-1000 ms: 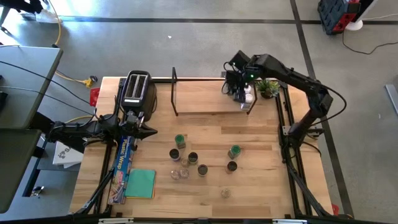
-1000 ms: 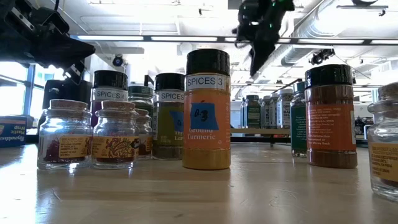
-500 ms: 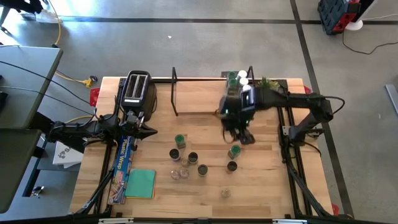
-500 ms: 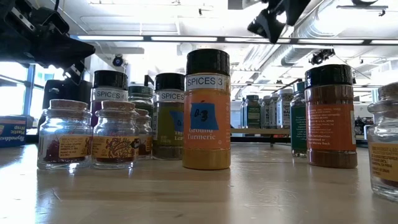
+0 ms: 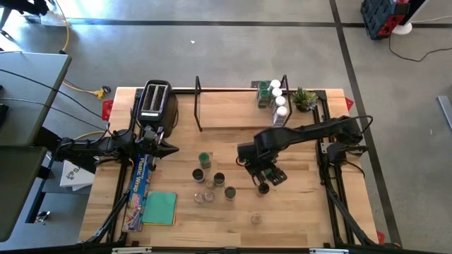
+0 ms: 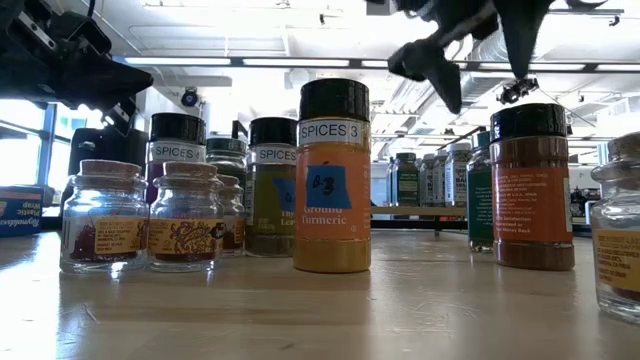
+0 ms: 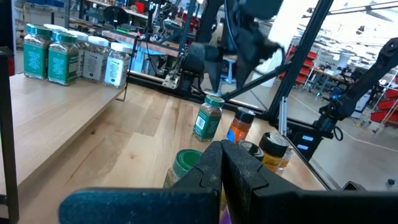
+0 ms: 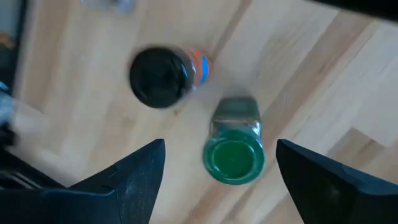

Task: Shelf spices
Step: Put the green seasoning bottle on the shelf and align it with the other green seasoning bottles

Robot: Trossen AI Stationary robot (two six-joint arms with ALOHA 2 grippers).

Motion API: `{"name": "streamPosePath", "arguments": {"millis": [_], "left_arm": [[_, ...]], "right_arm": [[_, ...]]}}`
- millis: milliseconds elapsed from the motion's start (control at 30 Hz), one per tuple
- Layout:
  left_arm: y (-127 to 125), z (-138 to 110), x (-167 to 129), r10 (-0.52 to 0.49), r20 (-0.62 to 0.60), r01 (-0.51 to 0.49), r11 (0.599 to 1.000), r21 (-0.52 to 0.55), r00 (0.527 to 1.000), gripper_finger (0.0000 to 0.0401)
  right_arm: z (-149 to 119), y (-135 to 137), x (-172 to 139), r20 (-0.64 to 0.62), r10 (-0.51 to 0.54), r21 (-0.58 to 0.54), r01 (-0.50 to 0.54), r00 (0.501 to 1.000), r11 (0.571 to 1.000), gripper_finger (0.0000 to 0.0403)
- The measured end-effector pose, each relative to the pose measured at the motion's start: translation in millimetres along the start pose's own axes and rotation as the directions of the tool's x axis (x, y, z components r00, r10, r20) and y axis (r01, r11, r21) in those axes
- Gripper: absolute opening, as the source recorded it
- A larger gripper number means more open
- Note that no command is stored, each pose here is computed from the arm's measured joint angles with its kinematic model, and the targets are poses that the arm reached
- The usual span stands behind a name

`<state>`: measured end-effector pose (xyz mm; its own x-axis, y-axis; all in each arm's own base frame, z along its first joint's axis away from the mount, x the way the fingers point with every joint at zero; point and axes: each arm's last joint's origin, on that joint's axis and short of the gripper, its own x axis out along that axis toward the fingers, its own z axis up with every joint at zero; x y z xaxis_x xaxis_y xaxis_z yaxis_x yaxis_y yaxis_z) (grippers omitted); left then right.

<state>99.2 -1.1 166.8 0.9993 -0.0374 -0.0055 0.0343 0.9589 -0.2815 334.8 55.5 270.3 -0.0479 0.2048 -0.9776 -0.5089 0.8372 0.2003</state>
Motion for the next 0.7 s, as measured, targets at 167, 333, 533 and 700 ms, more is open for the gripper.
{"name": "streamPosePath", "arguments": {"millis": [167, 333, 533, 700], "left_arm": [[0, 0, 0, 0.000, 0.000, 0.000, 1.000, 0.000, 1.000, 0.0000], [0, 0, 0, 0.000, 0.000, 0.000, 1.000, 0.000, 1.000, 0.0000], [0, 0, 0, 0.000, 0.000, 0.000, 1.000, 0.000, 1.000, 0.0000], [0, 0, 0, 0.000, 0.000, 0.000, 1.000, 0.000, 1.000, 0.0000]], "right_arm": [[-5, 1, 22, -0.088, -0.013, 0.020, 0.015, 0.996, 1.000, 0.0302], [-11, 4, 39, -0.148, -0.030, 0.021, 0.033, 0.989, 0.999, 0.0302], [-4, 1, 42, -0.083, -0.074, 0.062, 0.079, 0.994, 0.995, 0.0294], [-4, 0, 42, -0.085, -0.084, 0.103, 0.092, 0.993, 0.990, 0.0248]]}}
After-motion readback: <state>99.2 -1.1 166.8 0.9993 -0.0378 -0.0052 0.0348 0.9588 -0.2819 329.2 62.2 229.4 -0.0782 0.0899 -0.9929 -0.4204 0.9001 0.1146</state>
